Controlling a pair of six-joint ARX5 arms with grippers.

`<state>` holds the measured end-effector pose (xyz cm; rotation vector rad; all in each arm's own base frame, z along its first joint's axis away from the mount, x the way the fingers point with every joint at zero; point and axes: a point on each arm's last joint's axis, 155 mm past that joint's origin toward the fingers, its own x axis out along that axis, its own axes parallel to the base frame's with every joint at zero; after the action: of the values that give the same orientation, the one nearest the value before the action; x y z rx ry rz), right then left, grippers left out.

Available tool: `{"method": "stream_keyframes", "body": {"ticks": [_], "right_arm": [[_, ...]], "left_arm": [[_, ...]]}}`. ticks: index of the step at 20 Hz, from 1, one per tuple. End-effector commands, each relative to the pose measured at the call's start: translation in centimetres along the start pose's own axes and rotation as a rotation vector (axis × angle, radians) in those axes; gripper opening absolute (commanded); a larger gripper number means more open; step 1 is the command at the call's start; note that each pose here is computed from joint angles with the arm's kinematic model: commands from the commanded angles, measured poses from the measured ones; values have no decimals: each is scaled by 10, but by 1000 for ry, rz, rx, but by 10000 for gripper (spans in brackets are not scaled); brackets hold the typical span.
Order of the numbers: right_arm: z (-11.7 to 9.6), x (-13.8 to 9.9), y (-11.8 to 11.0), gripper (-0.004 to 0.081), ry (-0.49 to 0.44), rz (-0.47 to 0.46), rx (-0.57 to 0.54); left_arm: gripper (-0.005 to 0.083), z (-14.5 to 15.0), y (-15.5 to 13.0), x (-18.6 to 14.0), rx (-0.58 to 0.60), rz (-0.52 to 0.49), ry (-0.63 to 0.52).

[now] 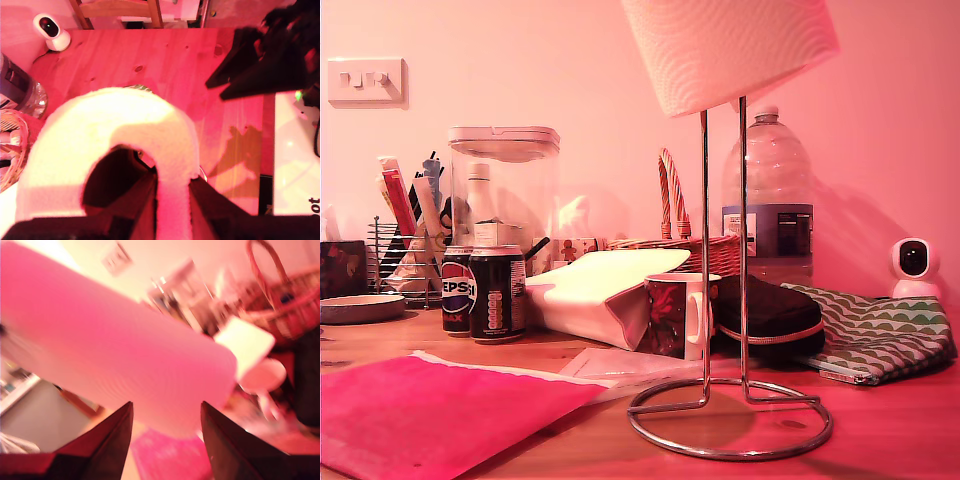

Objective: Insert the paper towel roll into the metallic stand.

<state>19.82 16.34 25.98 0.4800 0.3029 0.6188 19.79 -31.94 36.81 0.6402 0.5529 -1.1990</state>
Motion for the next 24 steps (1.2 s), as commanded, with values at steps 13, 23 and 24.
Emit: {"method": "stream_keyframes", "body": {"ticks": [13, 23, 24], "right_arm": [[-58, 39, -45, 345, 137, -118, -419], [-98, 52, -67, 353, 38, -71, -486], [-99, 54, -67, 353, 41, -71, -501]], "left_arm": [[-22, -45, -6, 56, -105, -89, 209], [-22, -47, -1, 55, -113, -80, 210], [-22, -47, -1, 55, -113, -80, 210]]}}
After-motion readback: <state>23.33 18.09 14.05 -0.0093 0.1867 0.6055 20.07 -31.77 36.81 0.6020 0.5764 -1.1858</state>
